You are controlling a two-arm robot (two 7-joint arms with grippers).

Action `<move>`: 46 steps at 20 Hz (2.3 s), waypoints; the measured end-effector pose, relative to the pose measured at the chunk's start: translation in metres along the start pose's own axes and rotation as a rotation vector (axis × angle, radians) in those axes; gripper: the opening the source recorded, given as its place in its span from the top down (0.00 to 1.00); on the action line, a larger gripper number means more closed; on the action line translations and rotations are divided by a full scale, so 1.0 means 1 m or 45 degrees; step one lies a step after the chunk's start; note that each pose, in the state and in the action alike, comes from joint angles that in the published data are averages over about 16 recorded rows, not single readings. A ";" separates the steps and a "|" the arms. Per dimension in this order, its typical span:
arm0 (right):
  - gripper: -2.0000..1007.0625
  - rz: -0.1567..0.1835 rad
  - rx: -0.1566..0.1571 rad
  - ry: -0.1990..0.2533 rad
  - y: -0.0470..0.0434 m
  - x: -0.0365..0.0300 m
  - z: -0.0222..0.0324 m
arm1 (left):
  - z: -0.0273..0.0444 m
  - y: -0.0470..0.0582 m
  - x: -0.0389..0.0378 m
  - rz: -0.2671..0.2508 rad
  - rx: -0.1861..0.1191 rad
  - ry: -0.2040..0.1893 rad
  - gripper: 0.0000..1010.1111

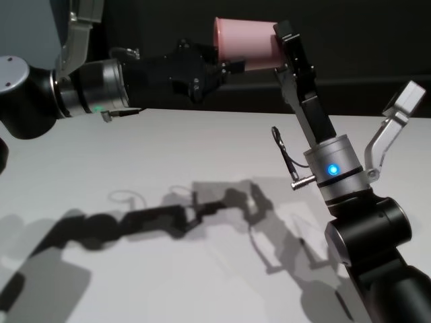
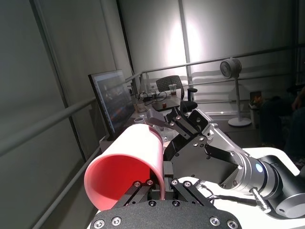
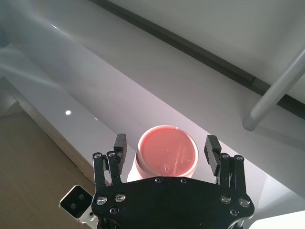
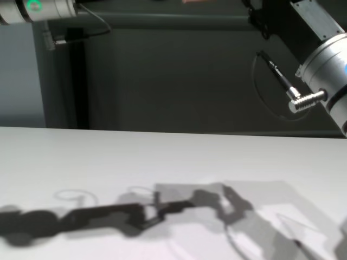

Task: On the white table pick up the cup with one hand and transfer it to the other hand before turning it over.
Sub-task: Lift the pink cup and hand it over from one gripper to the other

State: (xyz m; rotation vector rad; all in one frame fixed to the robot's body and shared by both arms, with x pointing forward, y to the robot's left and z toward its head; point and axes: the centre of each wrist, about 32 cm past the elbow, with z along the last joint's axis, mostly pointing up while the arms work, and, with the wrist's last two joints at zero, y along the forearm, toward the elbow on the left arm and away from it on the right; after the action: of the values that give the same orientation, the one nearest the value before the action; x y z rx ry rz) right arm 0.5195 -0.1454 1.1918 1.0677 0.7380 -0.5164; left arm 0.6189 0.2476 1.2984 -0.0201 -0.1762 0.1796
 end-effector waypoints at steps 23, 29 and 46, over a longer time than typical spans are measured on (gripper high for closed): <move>0.28 0.005 0.002 -0.003 0.0002 -0.0002 0.0001 | 0.0000 0.000 0.0000 0.000 -0.001 0.000 0.95; 0.28 0.005 0.002 -0.003 0.0002 -0.0002 0.0001 | 0.0000 0.000 0.0000 0.000 0.000 0.000 0.95; 0.28 0.006 0.000 -0.003 0.0003 -0.0003 -0.0002 | 0.0000 0.000 0.0000 0.000 0.000 0.000 0.82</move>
State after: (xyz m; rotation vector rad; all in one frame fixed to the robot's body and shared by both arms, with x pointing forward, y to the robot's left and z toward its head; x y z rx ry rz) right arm 0.5194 -0.1450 1.1921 1.0682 0.7330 -0.5135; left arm 0.6189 0.2476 1.2984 -0.0199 -0.1763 0.1797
